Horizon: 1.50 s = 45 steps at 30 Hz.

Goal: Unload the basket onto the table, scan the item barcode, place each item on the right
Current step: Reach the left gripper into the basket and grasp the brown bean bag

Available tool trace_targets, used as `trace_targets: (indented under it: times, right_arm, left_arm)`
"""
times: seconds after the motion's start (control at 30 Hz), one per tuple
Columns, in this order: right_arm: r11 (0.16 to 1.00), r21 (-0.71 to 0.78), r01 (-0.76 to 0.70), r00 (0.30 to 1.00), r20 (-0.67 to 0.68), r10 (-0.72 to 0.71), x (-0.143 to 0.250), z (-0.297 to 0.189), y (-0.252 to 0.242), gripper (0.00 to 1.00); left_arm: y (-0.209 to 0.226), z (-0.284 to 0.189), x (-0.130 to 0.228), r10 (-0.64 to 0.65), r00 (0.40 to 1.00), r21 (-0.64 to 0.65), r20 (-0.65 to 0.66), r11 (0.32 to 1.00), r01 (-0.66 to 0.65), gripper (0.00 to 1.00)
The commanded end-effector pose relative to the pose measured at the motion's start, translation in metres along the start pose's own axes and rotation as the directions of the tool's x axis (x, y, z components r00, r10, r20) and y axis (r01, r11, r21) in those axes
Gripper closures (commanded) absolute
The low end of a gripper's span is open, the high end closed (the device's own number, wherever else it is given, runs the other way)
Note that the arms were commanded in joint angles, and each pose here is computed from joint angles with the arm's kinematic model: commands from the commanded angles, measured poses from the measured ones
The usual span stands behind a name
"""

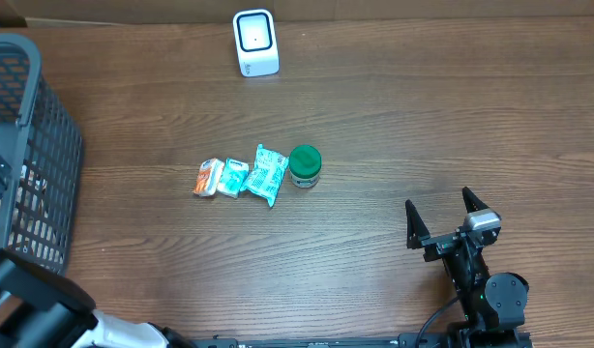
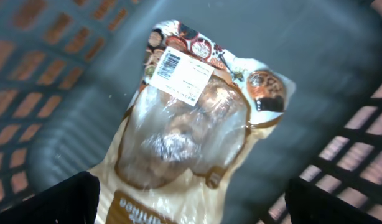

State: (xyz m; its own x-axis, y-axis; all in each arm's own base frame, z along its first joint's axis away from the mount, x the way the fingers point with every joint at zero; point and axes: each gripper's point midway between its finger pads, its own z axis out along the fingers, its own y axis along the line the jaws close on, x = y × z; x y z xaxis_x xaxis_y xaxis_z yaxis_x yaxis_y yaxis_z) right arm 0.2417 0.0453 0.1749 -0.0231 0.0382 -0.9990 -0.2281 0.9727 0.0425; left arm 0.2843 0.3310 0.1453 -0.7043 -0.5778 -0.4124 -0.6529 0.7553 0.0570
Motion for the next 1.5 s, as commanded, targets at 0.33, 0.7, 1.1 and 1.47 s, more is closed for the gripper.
trace_targets:
  times: [0.33,0.7,1.1,1.47]
  right_arm:
    - [1.0,-0.003,-0.003,1.0,0.004,0.003,0.002,0.0,0.0,0.0]
    - [1.0,-0.002,-0.003,1.0,0.004,0.003,0.002,0.0,0.0,0.0]
    - [1.0,-0.002,-0.003,1.0,0.004,0.003,0.002,0.0,0.0,0.0]
    - [1.0,-0.003,-0.003,1.0,0.004,0.003,0.002,0.0,0.0,0.0]
  left_arm:
    - [-0.006,0.08,0.024,0.132,0.982,0.052,-0.137,0.991,-0.126,0.09]
    - [-0.007,0.103,0.038,0.135,0.971,0.06,-0.196,0.99,-0.126,0.14]
    - [-0.018,0.127,0.06,0.134,0.95,0.091,-0.281,0.99,-0.112,0.44]
    - [-0.018,0.121,0.056,0.098,0.953,0.08,-0.288,0.994,-0.077,0.82]
